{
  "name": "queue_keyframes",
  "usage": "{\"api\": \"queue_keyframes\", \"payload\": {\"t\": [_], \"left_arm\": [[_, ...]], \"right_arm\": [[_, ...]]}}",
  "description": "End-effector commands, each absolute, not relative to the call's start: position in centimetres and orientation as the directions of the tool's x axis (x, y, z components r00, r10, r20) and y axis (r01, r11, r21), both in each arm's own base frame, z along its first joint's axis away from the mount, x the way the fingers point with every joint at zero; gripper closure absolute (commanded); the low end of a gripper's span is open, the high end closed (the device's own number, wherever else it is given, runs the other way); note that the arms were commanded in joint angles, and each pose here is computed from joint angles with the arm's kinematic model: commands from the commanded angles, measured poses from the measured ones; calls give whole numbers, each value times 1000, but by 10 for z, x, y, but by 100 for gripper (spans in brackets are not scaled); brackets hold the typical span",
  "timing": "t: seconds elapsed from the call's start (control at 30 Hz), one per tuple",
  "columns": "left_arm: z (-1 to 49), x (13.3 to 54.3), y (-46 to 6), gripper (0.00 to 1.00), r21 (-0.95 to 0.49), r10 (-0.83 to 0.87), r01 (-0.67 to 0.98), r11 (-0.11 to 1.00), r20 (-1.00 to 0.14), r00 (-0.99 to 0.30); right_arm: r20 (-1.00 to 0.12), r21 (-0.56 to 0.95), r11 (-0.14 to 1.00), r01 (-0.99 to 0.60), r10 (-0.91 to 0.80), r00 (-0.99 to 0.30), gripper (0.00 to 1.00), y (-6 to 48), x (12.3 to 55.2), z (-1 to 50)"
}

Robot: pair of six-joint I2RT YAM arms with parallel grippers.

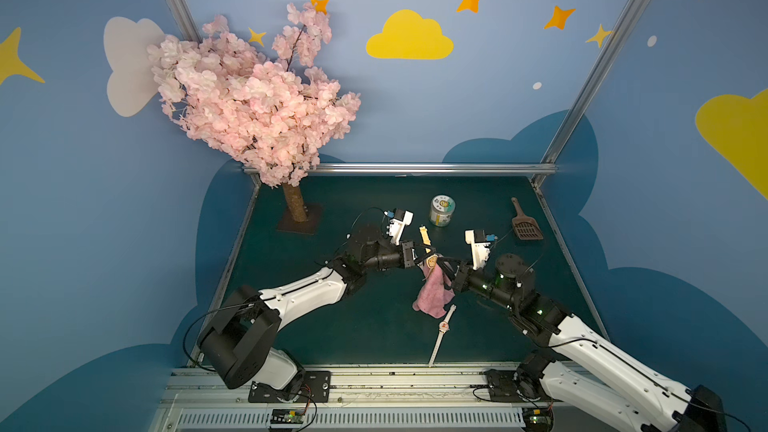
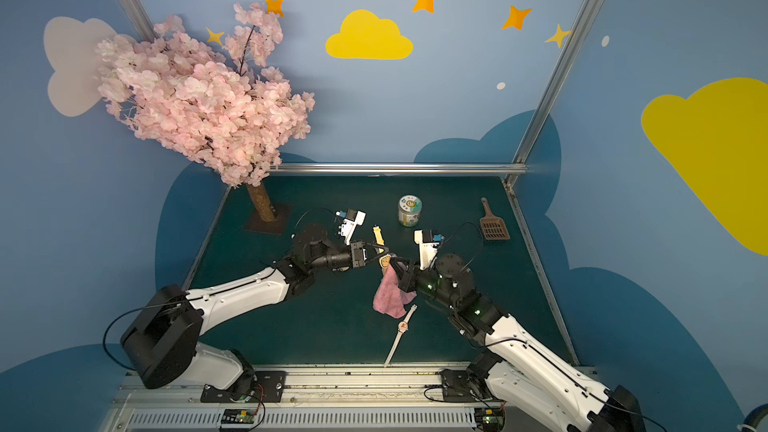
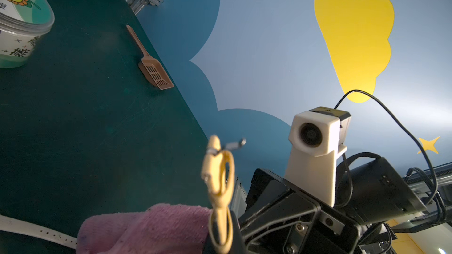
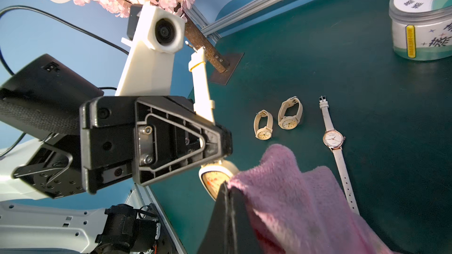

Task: Wipe the watch dial
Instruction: Wipe the watch.

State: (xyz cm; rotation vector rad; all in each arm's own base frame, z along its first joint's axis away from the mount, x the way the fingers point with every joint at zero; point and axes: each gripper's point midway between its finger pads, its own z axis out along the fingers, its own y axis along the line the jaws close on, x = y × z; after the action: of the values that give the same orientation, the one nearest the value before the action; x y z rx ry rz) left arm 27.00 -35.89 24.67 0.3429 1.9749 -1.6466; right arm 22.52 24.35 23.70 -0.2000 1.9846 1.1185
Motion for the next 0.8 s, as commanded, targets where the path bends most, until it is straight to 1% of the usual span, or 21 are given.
{"api": "queue_keyframes", "payload": {"t": [0.0, 0.1, 0.2, 0.33, 0.47, 0.63, 0.77], "left_arm": [[264, 259, -361, 97, -813, -132, 559, 160, -579, -804], [265, 259, -362, 97, -814, -134, 560, 157, -579, -804], [266, 259, -362, 97, -812, -134, 563, 154, -582, -802], [266, 258, -362, 97, -810, -133, 566, 156, -584, -800], [267, 257, -361, 97, -807, -133, 569, 158, -588, -798], [268, 258, -358, 97, -802, -133, 574, 166, -595, -793], [267, 259, -356, 97, -801, -137, 573, 171, -596, -791]], "right_arm": [[-742, 638, 525, -563, 227, -631, 100, 258, 223, 249], [-740, 646, 457, -611, 179, -648, 100, 275, 217, 255], [-730, 652, 429, -625, 135, -670, 100, 288, 214, 251], [-717, 655, 447, -609, 115, -687, 100, 293, 217, 241], [-701, 628, 588, -510, 142, -699, 100, 272, 230, 220], [-712, 581, 714, -391, 212, -670, 100, 233, 239, 211], [-700, 533, 820, -210, 287, -654, 100, 186, 240, 195]]}}
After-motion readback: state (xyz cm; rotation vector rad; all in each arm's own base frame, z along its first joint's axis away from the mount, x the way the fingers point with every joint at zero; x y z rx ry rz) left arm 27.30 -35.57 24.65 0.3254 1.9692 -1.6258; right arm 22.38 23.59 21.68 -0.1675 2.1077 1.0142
